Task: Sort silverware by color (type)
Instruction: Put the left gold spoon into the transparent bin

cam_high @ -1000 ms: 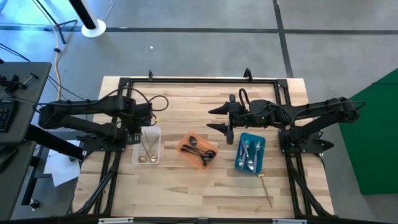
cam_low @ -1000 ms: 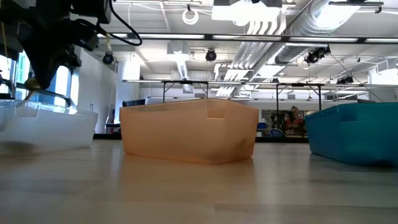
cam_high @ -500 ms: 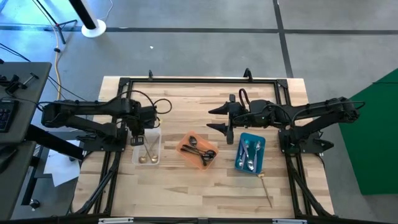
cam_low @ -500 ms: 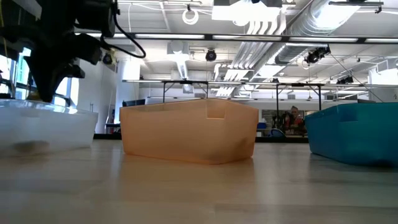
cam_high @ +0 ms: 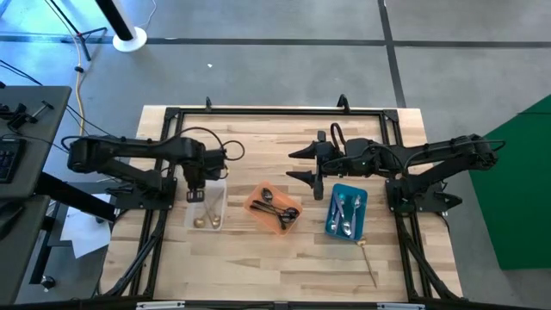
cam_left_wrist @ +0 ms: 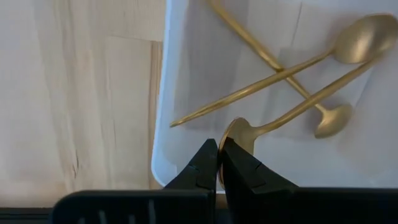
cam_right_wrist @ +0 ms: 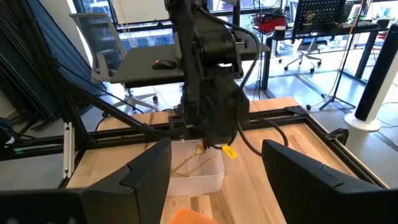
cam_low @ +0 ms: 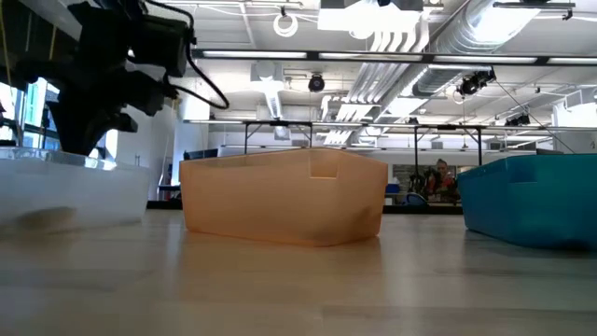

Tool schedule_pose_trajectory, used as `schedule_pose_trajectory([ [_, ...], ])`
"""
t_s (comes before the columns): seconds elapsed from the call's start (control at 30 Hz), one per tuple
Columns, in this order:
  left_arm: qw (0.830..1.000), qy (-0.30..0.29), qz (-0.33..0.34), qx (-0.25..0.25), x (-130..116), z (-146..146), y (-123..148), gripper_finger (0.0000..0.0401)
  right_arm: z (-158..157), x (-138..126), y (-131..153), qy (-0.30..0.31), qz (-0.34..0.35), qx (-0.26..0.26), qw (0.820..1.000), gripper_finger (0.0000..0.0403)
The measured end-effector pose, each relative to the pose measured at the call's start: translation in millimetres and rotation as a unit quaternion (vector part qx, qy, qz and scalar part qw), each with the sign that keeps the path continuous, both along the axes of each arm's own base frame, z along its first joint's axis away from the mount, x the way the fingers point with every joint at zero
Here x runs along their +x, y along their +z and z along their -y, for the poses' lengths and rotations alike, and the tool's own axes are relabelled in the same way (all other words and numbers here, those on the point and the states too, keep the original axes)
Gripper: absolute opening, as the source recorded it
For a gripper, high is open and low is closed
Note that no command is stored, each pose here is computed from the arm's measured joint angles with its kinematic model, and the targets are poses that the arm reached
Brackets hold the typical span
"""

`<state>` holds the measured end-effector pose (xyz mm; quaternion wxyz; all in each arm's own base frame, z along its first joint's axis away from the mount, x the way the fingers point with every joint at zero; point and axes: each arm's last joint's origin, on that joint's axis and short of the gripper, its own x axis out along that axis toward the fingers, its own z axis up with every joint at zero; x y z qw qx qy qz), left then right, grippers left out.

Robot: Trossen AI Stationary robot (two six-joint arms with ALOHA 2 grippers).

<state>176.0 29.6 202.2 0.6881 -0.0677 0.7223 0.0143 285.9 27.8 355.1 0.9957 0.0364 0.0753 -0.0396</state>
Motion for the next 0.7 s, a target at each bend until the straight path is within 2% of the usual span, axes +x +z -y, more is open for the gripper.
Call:
schedule_pose_trajectory([
  [0.33,0.999,-0.002,-0.053,0.003,12,-3,-20,0.0001,0,0,-1,0.000,-0.003,0.000,1.000,0.0236],
  [0.7,0.999,0.001,-0.041,0.018,18,-5,-25,0.0023,0,0,-1,0.000,-0.004,0.000,1.000,0.0236],
])
